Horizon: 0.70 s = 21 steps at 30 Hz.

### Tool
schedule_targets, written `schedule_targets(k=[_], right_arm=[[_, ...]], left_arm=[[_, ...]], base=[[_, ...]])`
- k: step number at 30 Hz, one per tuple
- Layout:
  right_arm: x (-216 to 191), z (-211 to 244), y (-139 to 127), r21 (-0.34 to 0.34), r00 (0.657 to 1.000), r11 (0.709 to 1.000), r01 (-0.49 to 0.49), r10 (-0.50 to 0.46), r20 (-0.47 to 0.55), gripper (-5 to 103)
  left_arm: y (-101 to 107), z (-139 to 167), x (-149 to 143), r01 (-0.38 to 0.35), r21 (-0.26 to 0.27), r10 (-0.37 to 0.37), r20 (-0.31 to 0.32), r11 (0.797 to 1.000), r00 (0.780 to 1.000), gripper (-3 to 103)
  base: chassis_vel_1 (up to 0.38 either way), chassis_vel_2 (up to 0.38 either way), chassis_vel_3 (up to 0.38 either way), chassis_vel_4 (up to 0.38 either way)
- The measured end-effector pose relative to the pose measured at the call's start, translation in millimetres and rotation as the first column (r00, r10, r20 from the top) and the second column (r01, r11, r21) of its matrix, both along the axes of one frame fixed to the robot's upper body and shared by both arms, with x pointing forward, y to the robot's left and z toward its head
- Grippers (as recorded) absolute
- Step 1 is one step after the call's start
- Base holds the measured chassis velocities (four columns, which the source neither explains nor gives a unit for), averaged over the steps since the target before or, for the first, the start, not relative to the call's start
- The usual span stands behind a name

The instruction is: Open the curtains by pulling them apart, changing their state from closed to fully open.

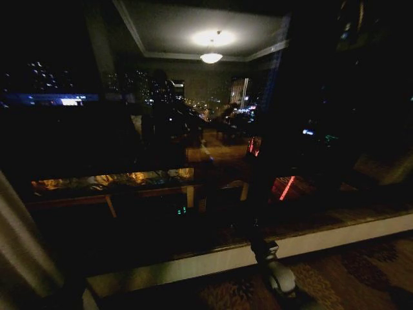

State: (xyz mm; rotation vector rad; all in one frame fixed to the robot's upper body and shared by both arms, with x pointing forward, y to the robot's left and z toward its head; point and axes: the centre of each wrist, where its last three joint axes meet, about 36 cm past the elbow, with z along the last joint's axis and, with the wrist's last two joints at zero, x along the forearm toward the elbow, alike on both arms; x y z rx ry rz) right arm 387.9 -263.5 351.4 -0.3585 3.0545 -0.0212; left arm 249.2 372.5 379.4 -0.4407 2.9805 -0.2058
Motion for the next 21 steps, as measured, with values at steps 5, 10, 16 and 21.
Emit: schedule_targets(k=[5,10,16,21], right_arm=[[0.0,0.0,0.0,0.0,1.0,1.0,0.0,0.0,0.0,100],[0.0,0.0,0.0,0.0,1.0,1.0,0.0,0.0,0.0,100],[0.0,0.0,0.0,0.0,1.0,1.0,0.0,0.0,0.0,100],[0.0,0.0,0.0,0.0,1.0,1.0,0.0,0.0,0.0,100]], left_arm=[[0.0,0.0,0.0,0.0,0.0,0.0,0.0,1.0,1.0,100],[0.0,0.0,0.0,0.0,0.0,0.0,0.0,1.0,1.0,100],[0.0,0.0,0.0,0.0,0.0,0.0,0.0,1.0,1.0,100],[0.0,0.0,0.0,0.001,0.0,-0.001,0.0,1.0,1.0,100]], base=[[-0.263,-0.26,0.261,0.276],[-0.323,-0.328,0.305,0.322],[-0.363,-0.369,0.349,0.364],[-0.359,-0.356,0.364,0.364]])
